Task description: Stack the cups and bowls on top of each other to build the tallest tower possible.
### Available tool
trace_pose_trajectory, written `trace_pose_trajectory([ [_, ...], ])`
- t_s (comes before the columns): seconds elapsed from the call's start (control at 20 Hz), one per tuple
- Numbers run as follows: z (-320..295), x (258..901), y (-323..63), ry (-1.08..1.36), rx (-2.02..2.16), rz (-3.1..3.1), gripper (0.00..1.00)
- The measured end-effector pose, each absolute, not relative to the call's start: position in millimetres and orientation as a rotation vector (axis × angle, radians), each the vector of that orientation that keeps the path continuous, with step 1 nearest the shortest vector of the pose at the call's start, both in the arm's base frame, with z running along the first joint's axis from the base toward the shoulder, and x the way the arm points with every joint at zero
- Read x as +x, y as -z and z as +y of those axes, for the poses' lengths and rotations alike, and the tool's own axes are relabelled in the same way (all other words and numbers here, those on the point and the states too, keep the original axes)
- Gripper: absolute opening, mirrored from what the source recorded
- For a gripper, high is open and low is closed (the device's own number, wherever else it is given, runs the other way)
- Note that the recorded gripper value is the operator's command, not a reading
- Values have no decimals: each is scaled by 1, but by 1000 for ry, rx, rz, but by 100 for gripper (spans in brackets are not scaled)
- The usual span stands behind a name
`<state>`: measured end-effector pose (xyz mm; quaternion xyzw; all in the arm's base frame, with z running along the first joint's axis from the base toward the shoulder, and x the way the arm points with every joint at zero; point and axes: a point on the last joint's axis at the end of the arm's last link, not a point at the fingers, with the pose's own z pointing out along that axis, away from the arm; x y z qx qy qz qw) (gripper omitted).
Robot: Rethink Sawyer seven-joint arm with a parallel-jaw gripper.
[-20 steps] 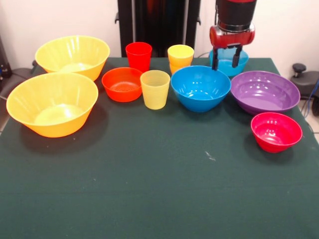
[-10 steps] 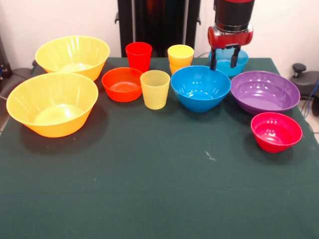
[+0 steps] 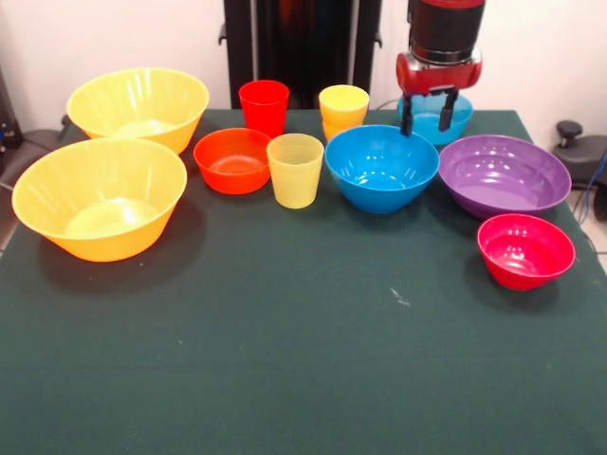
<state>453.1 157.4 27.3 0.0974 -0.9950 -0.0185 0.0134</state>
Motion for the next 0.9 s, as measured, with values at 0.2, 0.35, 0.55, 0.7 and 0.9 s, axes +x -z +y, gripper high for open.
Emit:
trace_pose_trajectory([
  [0.2,161,451,-21,44,346,-3140,100],
  [0.35,163,451,-18,37,368,-3168,100],
  [0.55,162,450,-10,33,390,-3207,100],
  [0.7,157,448,-2,23,402,-3233,100],
  [0.9,150,442,6,4,411,-3243,100],
])
